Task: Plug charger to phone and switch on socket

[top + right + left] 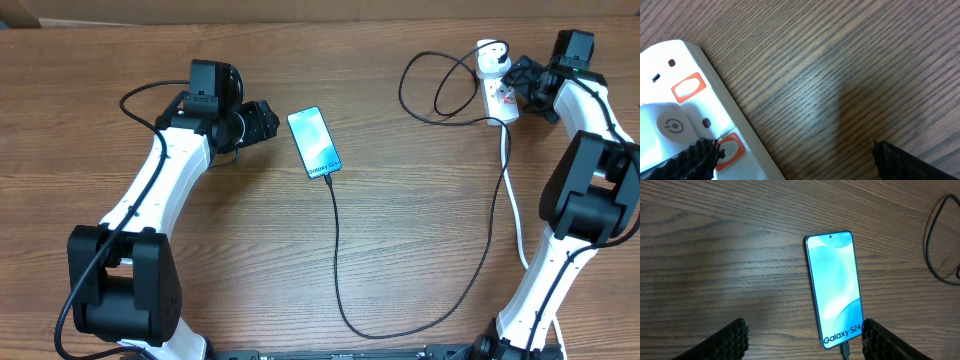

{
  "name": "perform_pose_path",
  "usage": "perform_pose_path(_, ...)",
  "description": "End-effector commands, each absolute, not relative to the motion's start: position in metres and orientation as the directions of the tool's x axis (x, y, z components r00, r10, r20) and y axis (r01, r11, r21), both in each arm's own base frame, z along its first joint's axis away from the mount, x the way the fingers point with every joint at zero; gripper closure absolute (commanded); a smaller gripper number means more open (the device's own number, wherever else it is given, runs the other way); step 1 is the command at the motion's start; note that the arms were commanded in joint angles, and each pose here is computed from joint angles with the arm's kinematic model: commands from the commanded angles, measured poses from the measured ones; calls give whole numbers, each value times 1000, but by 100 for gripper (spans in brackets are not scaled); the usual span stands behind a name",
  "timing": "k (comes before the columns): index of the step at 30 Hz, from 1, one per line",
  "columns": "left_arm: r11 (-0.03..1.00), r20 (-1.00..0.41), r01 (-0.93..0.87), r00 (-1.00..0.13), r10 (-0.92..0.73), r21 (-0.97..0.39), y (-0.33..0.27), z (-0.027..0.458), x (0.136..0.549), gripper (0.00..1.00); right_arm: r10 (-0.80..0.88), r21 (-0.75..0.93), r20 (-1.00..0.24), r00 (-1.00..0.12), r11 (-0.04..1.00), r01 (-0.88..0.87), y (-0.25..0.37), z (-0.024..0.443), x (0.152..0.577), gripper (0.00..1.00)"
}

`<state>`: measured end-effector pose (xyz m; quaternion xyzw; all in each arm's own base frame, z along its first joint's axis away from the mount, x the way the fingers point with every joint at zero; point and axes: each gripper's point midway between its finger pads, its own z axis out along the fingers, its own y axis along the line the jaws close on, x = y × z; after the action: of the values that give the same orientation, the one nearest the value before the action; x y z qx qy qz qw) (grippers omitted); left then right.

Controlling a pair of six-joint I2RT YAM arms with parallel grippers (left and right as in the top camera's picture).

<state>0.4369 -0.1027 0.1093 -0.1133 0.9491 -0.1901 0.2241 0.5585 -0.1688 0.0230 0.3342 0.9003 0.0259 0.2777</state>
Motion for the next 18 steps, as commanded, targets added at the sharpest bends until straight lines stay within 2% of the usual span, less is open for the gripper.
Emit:
perform_pose_path(1, 906, -397, -127, -868, -299, -404, -104, 113, 437, 31, 610, 247, -450, -652, 787, 565, -150, 8, 558, 0)
perform_pose_path(18, 906, -397, -127, -868, -299, -404, -104, 113, 437, 31, 607, 256, -432, -667, 792, 555, -141, 2, 556, 0)
